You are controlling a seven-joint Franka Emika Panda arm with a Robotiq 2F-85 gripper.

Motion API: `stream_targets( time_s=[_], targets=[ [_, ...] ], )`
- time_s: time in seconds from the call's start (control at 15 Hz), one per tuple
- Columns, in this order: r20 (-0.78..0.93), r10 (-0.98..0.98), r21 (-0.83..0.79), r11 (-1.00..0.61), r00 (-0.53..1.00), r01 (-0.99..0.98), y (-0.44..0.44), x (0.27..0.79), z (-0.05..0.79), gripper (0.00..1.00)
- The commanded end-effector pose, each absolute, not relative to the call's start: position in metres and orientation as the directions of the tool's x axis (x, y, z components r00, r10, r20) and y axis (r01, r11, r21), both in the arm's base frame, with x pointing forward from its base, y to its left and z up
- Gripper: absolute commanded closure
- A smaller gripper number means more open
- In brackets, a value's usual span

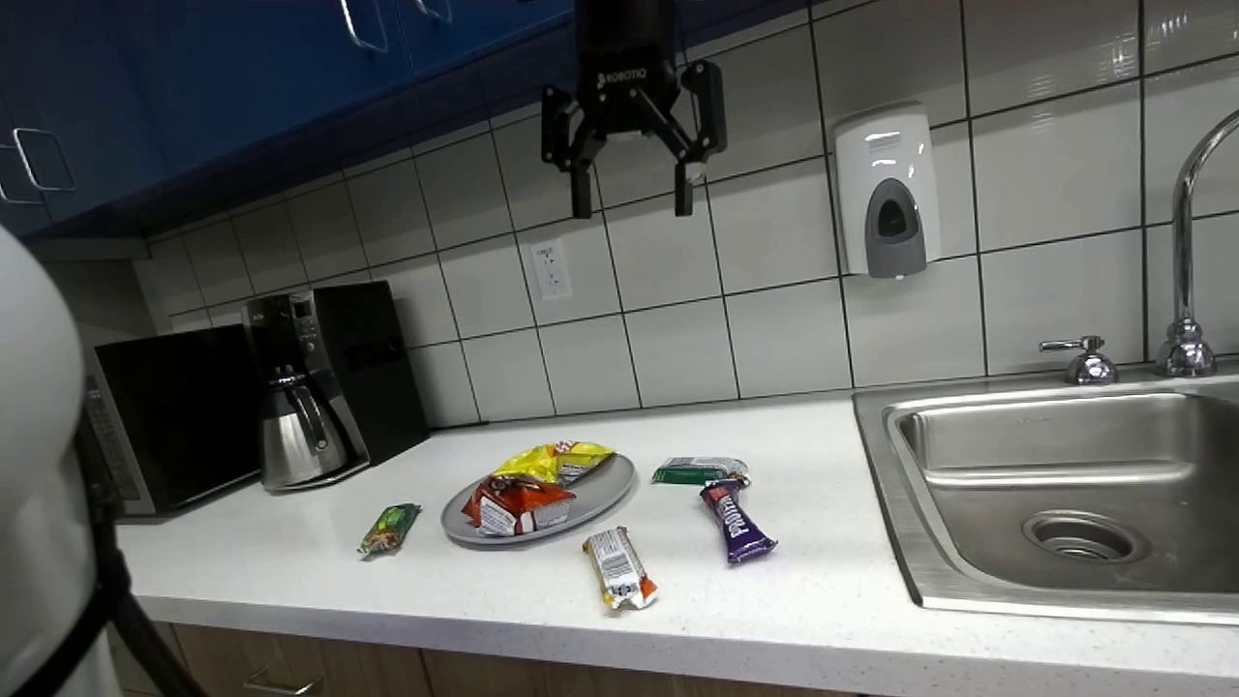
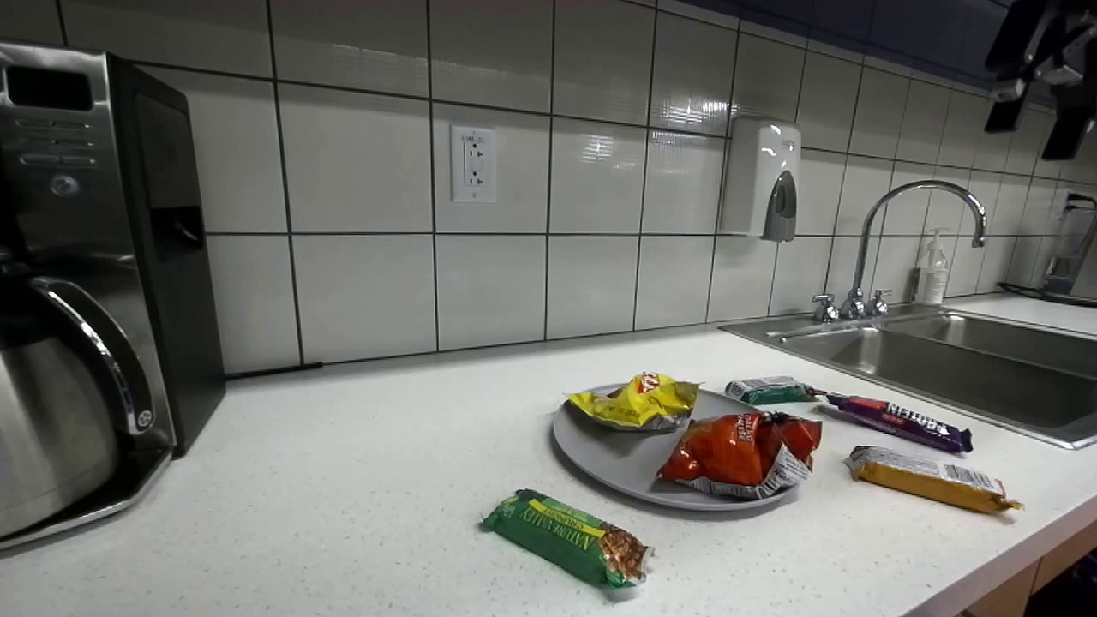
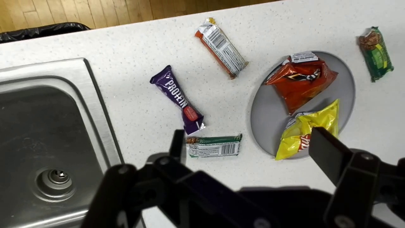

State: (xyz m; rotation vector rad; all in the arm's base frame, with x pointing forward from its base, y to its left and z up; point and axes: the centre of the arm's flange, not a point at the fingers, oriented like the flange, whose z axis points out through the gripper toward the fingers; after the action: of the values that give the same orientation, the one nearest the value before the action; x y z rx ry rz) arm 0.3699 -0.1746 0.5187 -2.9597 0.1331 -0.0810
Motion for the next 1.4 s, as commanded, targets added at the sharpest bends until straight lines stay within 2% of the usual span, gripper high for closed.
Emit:
stream_targets(
  time_s=[0.0,1.33],
  targets=[
    [0.047,-0.066,-0.198,-0.979,0.997,-0.055,-0.157,0.388,0.502,0.00],
    [-0.064,0.095,-0.228,-0.971,0.993,0.078,-0.054,0.465,0.403,0.00]
  ],
)
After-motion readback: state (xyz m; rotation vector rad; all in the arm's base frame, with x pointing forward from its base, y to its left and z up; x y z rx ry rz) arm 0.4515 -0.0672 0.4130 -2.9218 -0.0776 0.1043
